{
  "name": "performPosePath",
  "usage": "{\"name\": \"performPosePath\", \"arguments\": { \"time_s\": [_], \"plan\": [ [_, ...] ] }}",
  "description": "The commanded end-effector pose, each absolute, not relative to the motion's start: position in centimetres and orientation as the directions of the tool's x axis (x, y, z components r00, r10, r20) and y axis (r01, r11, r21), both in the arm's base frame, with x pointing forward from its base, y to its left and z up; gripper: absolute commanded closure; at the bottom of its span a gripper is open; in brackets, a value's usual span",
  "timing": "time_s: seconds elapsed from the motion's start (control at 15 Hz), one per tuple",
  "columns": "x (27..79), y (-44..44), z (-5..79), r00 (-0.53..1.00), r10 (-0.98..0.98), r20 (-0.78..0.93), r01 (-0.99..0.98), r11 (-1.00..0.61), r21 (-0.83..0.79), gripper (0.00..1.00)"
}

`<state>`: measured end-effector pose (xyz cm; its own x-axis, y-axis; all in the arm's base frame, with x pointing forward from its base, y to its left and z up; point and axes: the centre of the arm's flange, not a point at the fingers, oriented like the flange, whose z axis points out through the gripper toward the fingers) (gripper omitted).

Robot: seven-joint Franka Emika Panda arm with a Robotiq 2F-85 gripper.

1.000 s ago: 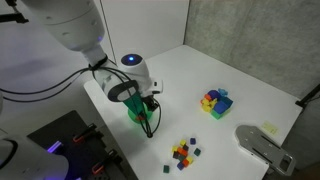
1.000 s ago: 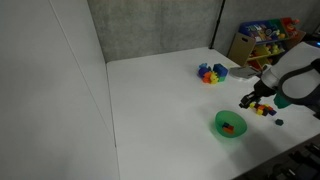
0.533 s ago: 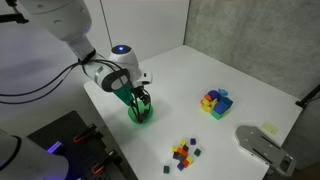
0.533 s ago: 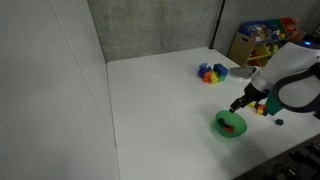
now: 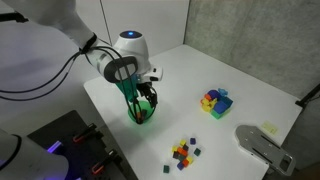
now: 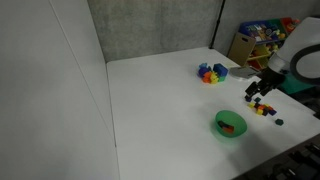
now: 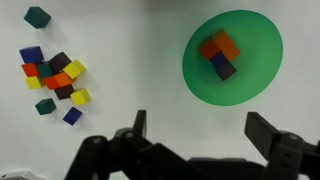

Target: Put one purple block inside the green bowl

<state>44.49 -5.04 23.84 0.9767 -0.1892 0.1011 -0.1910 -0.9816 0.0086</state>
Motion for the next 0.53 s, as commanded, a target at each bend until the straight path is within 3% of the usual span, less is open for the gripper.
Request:
{"name": "performPosePath", "arguments": {
  "time_s": [0.0, 0.47],
  "plan": [
    [44.8, -7.6, 29.5, 0.972, -0.233, 0.011, -0.233, -0.972, 0.004, 0.0],
    [44.9, -11.3, 37.0, 0.969, -0.229, -0.095, -0.23, -0.973, 0.008, 0.0]
  ]
}}
